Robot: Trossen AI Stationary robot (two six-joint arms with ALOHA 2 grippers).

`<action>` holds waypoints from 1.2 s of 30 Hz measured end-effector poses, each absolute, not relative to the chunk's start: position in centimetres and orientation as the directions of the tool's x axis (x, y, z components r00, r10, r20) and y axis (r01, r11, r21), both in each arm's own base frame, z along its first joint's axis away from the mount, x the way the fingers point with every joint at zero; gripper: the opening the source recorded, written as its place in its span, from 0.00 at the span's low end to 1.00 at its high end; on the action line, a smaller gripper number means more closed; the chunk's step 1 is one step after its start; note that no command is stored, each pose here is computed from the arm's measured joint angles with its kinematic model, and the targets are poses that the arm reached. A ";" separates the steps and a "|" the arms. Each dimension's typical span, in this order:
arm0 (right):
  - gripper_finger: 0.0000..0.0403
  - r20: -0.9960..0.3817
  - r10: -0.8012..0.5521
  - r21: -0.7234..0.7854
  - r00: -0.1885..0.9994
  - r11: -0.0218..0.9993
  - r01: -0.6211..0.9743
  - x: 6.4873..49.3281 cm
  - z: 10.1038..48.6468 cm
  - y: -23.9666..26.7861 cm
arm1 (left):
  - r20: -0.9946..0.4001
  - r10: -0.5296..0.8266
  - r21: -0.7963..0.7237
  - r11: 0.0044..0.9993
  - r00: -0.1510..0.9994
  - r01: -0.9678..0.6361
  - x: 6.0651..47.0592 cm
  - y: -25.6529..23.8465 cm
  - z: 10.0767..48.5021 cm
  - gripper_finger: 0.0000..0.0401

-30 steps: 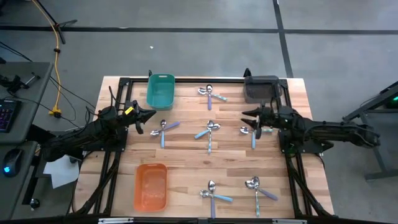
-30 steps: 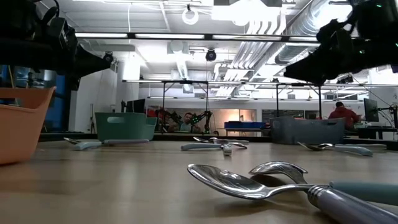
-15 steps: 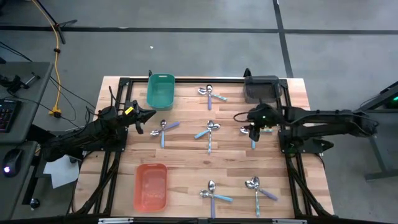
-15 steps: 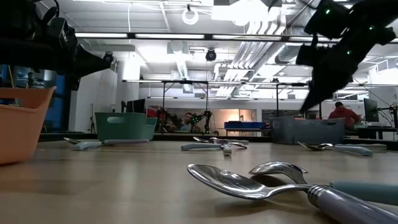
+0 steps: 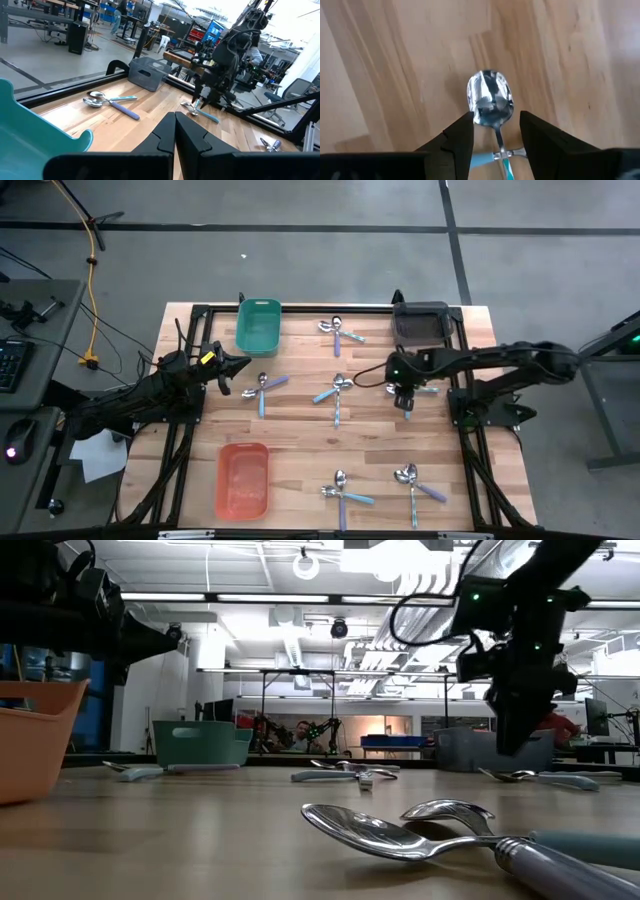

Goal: Sort silverware by color (type)
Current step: Put the blue spoon into the green bin

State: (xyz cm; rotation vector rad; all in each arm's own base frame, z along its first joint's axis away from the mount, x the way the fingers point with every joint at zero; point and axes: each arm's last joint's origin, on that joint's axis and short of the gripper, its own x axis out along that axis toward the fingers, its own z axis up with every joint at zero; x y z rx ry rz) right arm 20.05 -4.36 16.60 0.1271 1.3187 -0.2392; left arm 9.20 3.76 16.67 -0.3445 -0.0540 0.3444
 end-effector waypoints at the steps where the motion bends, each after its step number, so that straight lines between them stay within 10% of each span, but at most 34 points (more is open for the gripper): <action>1: 0.36 -0.973 -0.097 -0.047 0.209 0.971 0.233 20.3 16.5 -4.4 | -0.007 0.340 -0.340 0.884 0.940 -0.322 9.2 3.8 16.7 0.00; 16: 0.34 -0.999 -0.053 -0.050 0.013 0.980 0.193 21.2 13.7 -5.3 | -0.007 0.342 -0.340 0.883 0.940 -0.324 9.2 3.8 16.7 0.00; 36: 0.01 -0.999 -0.050 -0.048 0.002 0.979 0.199 21.0 13.5 -5.8 | -0.007 0.365 -0.229 0.906 0.931 -0.357 9.2 3.8 16.7 0.00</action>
